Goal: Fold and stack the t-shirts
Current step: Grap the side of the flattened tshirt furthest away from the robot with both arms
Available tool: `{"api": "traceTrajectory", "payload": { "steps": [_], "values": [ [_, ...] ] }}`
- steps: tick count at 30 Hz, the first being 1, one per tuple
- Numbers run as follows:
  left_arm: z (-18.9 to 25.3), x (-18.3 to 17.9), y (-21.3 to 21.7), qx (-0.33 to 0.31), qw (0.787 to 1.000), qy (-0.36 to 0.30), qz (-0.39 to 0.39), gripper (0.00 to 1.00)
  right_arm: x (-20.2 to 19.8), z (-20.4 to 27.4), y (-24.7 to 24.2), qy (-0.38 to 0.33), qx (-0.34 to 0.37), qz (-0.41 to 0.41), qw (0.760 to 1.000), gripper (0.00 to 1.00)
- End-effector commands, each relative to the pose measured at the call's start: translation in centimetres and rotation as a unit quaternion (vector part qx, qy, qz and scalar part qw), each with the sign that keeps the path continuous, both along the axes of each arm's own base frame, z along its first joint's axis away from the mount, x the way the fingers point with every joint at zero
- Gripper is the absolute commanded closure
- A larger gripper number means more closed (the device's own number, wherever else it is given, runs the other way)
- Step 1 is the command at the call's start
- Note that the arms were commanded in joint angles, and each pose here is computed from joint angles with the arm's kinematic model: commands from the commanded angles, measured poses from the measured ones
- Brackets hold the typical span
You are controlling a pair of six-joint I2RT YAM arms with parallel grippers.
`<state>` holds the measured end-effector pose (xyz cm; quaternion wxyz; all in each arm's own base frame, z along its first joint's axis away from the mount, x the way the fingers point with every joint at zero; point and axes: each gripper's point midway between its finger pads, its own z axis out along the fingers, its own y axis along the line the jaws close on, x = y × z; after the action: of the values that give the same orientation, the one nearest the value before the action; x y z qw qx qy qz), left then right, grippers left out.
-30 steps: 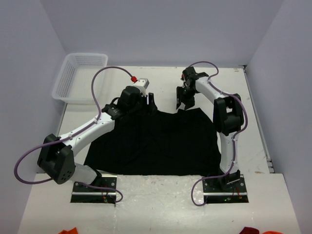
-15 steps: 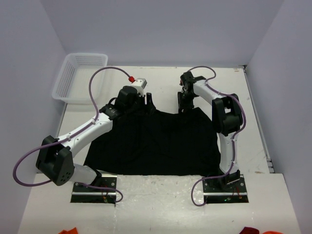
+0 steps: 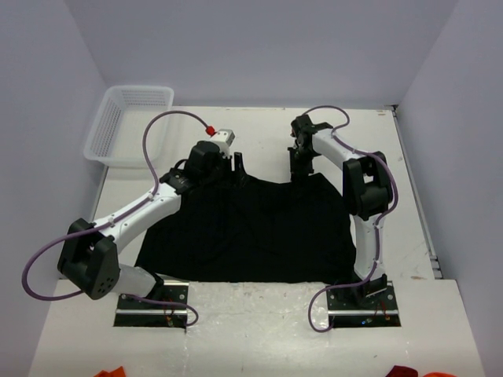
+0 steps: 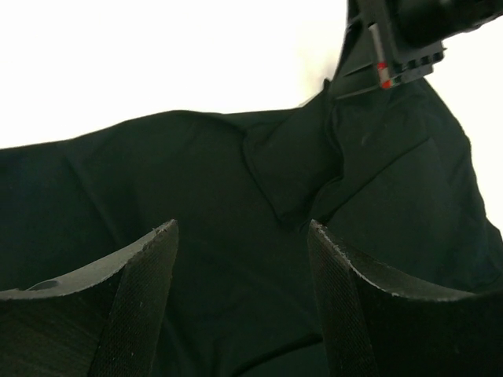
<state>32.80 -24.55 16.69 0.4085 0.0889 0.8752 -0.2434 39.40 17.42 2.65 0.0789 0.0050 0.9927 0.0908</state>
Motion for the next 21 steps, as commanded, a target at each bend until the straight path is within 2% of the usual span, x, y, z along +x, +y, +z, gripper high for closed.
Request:
{"api": "traceTrajectory", "payload": {
  "steps": [1, 8, 12, 18, 21],
  "values": [
    [0.3, 0.5, 1.3, 0.006, 1.0, -0.012, 0.025, 0.32, 1.5, 4.0, 0.0, -0.053, -0.003, -0.003, 0.999, 0.98],
    [-2.5, 1.6, 4.8, 0.046, 0.993, 0.026, 0.107, 0.32, 2.2, 5.9, 0.0, -0.078, -0.008, -0.001, 0.997, 1.0],
    [-4.3, 2.7, 9.2, 0.084, 0.979, 0.059, 0.178, 0.31, 1.9, 7.8, -0.3, -0.104, -0.01, 0.0, 0.995, 1.0],
    [-5.5, 4.9, 13.4, 0.12, 0.961, 0.099, 0.23, 0.29, 1.0, 9.7, -0.7, -0.132, -0.01, -0.008, 0.991, 1.0],
    [-5.9, 6.1, 15.2, 0.135, 0.951, 0.111, 0.254, 0.24, 0.2, 10.7, -0.7, -0.145, 0.001, -0.011, 0.989, 1.0]
  ]
}}
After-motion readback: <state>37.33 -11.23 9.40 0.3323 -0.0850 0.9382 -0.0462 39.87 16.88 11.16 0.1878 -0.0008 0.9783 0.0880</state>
